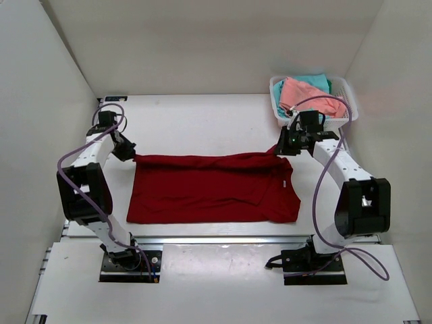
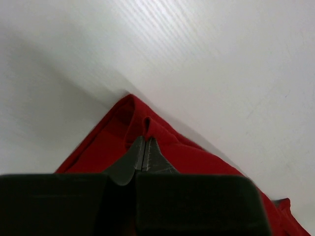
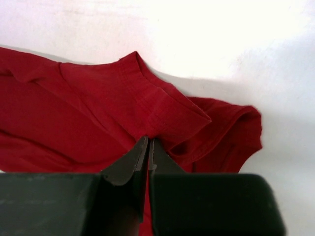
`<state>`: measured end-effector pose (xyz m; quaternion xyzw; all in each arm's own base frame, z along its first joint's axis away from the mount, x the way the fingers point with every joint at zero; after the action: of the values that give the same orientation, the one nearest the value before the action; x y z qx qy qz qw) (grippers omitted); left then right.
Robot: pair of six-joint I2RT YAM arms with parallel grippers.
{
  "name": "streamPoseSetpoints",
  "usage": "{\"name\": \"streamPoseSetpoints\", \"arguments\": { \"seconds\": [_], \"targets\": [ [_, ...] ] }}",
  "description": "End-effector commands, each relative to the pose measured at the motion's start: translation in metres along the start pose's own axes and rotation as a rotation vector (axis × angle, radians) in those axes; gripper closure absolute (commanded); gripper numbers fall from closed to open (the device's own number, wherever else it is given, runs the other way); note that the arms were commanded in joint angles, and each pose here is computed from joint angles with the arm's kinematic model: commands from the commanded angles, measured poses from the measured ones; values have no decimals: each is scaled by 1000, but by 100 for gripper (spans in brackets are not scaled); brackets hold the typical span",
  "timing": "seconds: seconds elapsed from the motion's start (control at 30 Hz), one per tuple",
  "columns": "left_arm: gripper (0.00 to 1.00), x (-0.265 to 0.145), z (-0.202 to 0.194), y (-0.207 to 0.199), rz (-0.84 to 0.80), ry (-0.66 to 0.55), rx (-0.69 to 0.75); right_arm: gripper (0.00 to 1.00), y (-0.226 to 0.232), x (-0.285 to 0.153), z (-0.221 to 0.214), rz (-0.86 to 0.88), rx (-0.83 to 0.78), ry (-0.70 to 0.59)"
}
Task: Fold and stack the t-shirts
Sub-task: Fold the other side of the tshirt into a rectangle
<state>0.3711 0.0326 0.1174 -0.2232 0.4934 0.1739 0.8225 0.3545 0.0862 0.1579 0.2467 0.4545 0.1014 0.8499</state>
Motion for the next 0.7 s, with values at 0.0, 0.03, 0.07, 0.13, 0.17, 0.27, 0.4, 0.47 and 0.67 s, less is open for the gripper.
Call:
{"name": "streamPoseSetpoints", "arguments": {
  "seconds": [0.0, 0.03, 0.07, 0.13, 0.17, 0.27, 0.4, 0.47, 0.67],
  "targets": [
    [100, -20, -2, 5, -24, -53, 14, 100, 6, -15, -3, 36, -44, -50],
    [100, -25, -5, 7, -25, -59, 16, 100, 4, -19, -7, 32, -46, -58],
    [100, -22, -10, 12, -20, -48, 14, 100, 6, -25, -9, 45, -57, -68],
    [100, -27, -18, 14, -24, -50, 20, 100, 5, -29, -14, 47, -64, -77],
    [100, -27, -21, 19, -18, -49, 16, 99, 4, -29, -21, 50, -64, -70],
    [100, -31, -31, 27, -10, -54, 20, 100, -1, -36, -31, 50, -61, -77],
    [100, -32, -46, 35, 2, -47, 26, 100, -4, -42, -42, 52, -65, -82],
    [100, -32, -50, 37, 5, -50, 28, 100, -7, -42, -48, 49, -66, -77],
    [100, -30, -63, 42, 8, -38, 15, 100, -17, -43, -66, 34, -54, -71]
  ]
}}
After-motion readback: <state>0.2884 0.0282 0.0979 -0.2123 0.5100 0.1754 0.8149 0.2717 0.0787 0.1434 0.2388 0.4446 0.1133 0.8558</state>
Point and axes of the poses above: each gripper's point midway between its finger pads, its own x axis out along the fingers, its own y axis along the line the jaws close on, z = x × y, the point moved 4 cm from there along -x, back along the fingers, and after that the axes turned 15 degrees about x, right-handed, at the moved point
